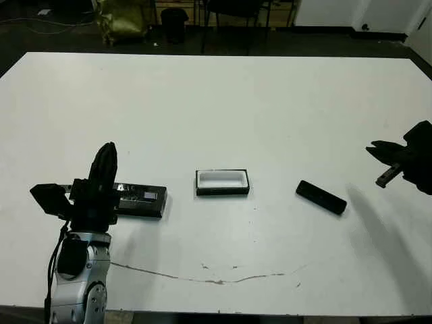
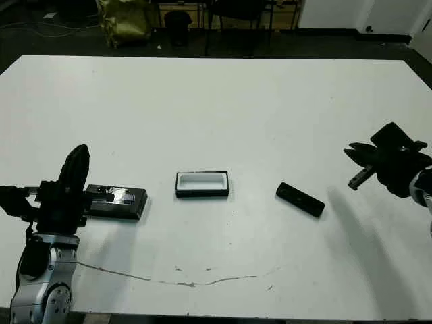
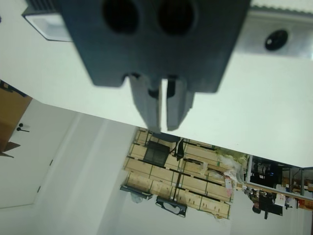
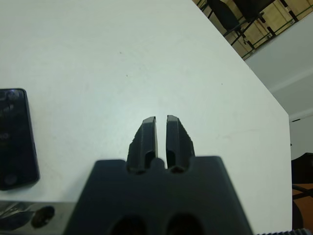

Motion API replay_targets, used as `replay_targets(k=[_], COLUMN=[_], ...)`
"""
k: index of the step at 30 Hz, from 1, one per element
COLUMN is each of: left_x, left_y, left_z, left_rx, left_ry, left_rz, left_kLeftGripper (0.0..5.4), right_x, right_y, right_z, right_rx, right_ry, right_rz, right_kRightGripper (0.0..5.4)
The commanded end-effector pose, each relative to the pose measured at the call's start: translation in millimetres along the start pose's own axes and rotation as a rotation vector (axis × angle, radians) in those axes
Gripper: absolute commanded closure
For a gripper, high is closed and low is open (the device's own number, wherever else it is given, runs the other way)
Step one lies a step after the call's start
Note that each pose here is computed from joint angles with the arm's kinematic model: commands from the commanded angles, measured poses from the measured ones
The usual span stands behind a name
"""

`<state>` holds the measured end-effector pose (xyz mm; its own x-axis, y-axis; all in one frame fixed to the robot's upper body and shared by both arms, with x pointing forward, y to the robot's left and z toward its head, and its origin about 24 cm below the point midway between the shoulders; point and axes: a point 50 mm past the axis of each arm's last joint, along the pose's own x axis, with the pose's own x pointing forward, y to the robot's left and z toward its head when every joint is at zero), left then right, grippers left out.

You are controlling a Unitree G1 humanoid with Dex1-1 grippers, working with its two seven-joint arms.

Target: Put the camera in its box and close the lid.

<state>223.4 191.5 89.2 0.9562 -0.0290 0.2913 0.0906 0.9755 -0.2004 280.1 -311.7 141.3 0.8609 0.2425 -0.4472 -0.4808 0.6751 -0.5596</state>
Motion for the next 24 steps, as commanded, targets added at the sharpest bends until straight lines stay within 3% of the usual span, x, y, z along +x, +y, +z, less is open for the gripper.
replay_targets(k=[1, 24], left_x=[-4, -4], left_y=[2, 3], left_z=[-5, -5], left_rx=[0.0, -0.003], left_ry=[0.039, 0.039], left_rz=[0.017, 0.015], left_kLeftGripper=[5.38, 5.38], right_x=[0.0, 1.8], right_y=[2.6, 35.8], right_z=[-6.7, -23.7], right_rx=[-0.012, 0.024], right_ry=[0.048, 0.097], right_rz=[0.03, 0.183], right_kRightGripper=[5.4, 5.4])
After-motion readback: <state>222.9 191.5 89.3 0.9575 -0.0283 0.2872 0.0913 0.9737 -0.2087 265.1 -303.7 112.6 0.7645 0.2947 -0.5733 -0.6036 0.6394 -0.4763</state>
